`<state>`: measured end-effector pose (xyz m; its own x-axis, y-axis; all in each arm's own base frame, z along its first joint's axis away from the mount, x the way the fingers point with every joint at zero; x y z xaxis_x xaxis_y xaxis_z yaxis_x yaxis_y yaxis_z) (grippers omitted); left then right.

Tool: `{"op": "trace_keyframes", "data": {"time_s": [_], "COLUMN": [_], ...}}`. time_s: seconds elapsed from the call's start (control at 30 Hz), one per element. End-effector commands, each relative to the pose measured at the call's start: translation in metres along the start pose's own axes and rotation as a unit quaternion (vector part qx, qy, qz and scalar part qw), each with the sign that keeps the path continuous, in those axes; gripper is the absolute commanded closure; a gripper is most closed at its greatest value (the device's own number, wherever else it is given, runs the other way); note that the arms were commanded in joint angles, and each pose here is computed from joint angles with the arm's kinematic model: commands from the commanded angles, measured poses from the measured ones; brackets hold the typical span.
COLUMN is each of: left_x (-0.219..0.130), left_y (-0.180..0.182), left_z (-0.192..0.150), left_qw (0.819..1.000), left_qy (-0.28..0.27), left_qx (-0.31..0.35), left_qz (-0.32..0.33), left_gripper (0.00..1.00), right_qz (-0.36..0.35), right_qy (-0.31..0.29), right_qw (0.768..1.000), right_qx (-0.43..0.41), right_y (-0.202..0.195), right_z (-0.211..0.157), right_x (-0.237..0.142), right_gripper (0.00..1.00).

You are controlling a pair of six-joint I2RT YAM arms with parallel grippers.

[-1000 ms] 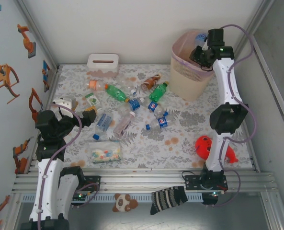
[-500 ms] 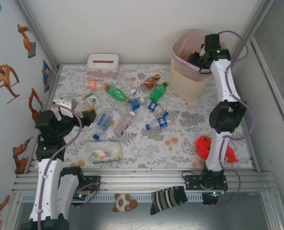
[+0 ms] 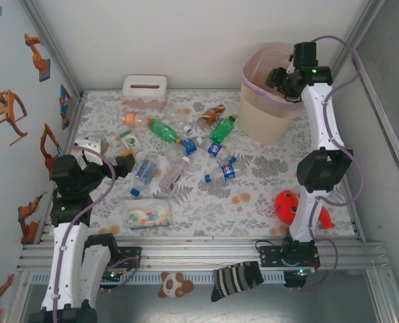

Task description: Put the plastic bottles in the bin

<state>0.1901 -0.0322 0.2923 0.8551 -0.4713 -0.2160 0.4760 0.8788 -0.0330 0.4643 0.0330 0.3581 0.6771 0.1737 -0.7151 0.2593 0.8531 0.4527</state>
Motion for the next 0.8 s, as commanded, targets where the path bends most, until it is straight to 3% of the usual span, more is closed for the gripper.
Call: {"op": "trace_keyframes", "data": {"time_s": [0.0, 0.47, 0.77], "left_x": [-0.004, -0.003, -0.003], "left_y": [-0.001, -0.001, 0.000], "left_z": [0.011, 0.011, 0.013], "left_qw": [1.000, 1.000, 1.000], "left_qy": [-0.011, -0.013, -0.018], "left_qx": [0.016, 0.010, 0.009], "left_qz": [0.001, 0.001, -0.002], "left_gripper": [0.04, 0.04, 0.04], "right_qz": [0.007, 0.079, 0.188], "right_qy": [-0.030, -0.048, -0.036], "right_qw": [0.999, 0.993, 0.965], "right_qx": [-0.013, -0.069, -0.178], "right_y": [0.005, 0.016, 0.019], "right_z": [0.005, -0.024, -0.066], "right_x": [-0.039, -0.100, -0.130], "right_gripper": [0.38, 0.45, 0.46]}}
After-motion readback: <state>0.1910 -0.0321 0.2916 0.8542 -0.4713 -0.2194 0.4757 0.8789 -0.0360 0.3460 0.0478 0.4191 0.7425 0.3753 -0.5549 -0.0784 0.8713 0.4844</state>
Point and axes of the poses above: each hand's point on the last joint's axis, 136 mm out from that joint toward the fingers, its own x axis out along the fingers, its own y axis along the line the jaws close on, z = x × y, the point moved 9 cm from there along -x, back along the fingers, and after that the axes turned 8 degrees about x, right-handed, at the moved point
